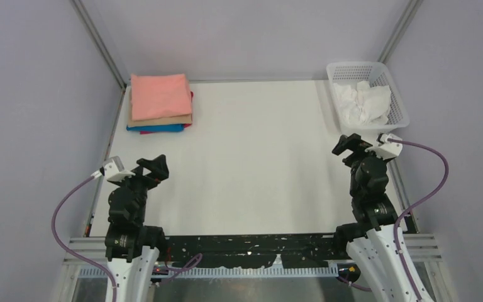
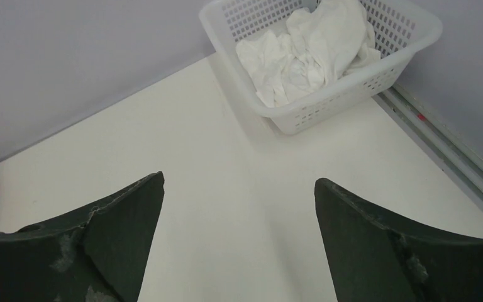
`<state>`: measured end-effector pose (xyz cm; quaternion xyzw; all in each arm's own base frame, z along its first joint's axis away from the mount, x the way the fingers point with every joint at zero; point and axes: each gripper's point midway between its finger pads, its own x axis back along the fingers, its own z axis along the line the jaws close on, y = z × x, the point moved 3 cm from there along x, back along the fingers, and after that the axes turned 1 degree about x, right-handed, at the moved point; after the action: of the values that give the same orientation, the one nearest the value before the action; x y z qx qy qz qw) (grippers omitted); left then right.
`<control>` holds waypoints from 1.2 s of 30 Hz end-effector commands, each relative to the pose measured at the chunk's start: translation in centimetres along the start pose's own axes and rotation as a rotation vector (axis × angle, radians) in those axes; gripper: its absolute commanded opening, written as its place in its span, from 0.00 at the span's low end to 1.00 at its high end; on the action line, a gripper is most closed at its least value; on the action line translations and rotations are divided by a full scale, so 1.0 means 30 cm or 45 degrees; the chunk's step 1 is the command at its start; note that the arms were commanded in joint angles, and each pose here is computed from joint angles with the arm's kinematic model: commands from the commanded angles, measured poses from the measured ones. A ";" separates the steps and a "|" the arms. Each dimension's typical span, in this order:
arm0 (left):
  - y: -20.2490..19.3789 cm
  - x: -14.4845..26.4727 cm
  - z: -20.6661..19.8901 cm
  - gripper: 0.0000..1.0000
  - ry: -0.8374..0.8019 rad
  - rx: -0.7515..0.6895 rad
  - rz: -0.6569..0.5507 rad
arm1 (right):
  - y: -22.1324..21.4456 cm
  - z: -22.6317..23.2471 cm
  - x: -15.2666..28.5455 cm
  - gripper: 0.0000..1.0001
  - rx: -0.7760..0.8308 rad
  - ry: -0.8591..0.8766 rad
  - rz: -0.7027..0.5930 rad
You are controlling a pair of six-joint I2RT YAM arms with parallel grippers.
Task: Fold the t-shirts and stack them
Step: Grab crumpled tshirt from bin with the right arm
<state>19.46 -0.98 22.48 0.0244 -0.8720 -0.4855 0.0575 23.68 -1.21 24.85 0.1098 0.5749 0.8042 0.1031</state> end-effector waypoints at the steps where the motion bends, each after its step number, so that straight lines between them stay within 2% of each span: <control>1: 0.064 0.029 -0.034 0.99 -0.038 0.059 -0.083 | 0.085 0.026 -0.002 0.95 -0.033 -0.045 0.028; 7: 0.048 0.006 -0.023 0.99 0.010 0.071 -0.037 | 0.161 0.067 -0.061 0.95 0.034 -0.084 0.048; 10: 0.043 -0.009 -0.024 0.99 0.023 0.068 -0.013 | 0.156 0.117 -0.135 0.95 0.102 -0.093 0.172; 15: 0.038 -0.027 -0.024 0.99 0.043 0.057 0.019 | 0.233 0.169 -0.341 0.95 0.068 -0.216 0.280; 19: 0.018 -0.043 0.003 0.99 0.091 0.043 0.027 | 0.213 0.166 -0.532 0.95 0.066 -0.299 0.404; 22: 0.018 -0.051 0.014 0.99 0.119 0.041 0.021 | 0.239 0.119 -0.668 0.95 -0.001 -0.382 0.396; 26: 0.012 -0.058 0.018 0.99 0.130 0.037 0.030 | 0.112 0.044 -0.857 0.95 -0.085 -0.481 0.548; 30: 0.008 -0.066 0.036 0.99 0.169 0.034 0.022 | -0.016 -0.033 -0.974 0.95 -0.109 -0.579 0.683; 36: -0.001 -0.070 0.045 0.99 0.192 0.027 0.041 | -0.155 -0.138 -1.064 0.95 -0.073 -0.758 0.728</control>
<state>21.01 0.03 20.35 0.0269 -0.8676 -0.4755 0.1426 53.03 -12.21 16.74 0.4703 0.4560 0.7555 0.0096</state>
